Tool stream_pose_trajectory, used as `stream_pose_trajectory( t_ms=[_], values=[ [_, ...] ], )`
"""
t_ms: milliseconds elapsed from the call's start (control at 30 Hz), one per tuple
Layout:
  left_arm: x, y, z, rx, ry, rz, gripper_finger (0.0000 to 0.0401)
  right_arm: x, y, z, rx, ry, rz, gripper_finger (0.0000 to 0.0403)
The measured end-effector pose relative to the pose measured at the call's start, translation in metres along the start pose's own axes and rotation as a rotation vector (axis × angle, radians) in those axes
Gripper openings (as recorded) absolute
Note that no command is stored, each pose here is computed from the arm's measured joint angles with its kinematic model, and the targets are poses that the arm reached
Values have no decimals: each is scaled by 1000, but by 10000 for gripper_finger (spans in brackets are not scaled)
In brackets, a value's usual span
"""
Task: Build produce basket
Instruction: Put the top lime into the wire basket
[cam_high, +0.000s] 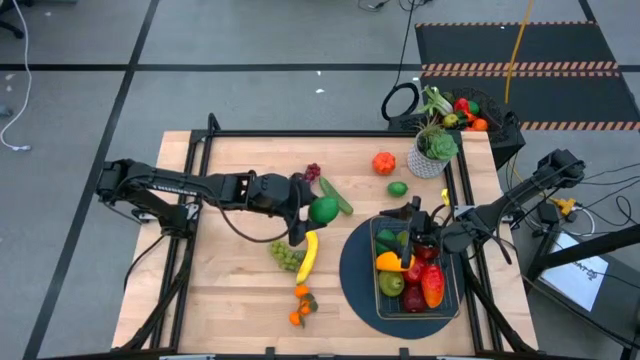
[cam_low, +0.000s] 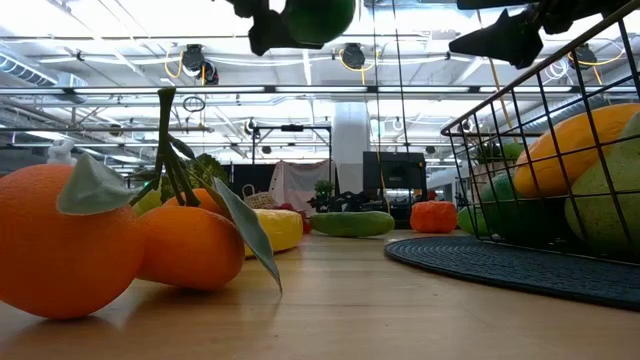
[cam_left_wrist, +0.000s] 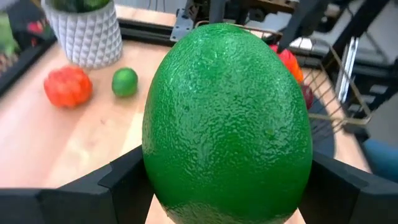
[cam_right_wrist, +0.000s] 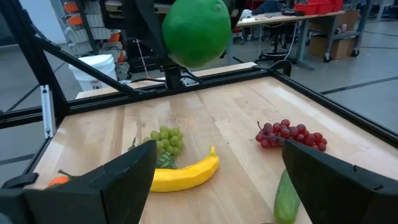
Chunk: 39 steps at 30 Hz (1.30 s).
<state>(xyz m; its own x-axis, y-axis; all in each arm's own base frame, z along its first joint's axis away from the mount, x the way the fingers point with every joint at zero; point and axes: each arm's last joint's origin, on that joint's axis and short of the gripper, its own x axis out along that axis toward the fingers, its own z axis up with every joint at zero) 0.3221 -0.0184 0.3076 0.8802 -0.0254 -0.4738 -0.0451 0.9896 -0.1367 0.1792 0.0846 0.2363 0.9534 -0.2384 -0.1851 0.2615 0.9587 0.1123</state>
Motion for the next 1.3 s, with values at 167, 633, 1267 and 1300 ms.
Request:
stream_pose_trajectory(
  t_ms=[167, 633, 1267, 1300],
  values=[
    [0, 2, 1, 104, -5, 11, 312, 0, 0, 0, -27, 5, 16, 338],
    [-1, 22, 4, -25, 21, -220, 312, -1, 5, 19, -377, -163, 21, 339],
    [4, 21, -6, -99, 120, -222, 312, 69, 14, 18, -796, -181, 41, 384],
    [5, 20, -7, -97, 129, -224, 312, 73, 15, 21, -822, -183, 30, 384]
  ],
)
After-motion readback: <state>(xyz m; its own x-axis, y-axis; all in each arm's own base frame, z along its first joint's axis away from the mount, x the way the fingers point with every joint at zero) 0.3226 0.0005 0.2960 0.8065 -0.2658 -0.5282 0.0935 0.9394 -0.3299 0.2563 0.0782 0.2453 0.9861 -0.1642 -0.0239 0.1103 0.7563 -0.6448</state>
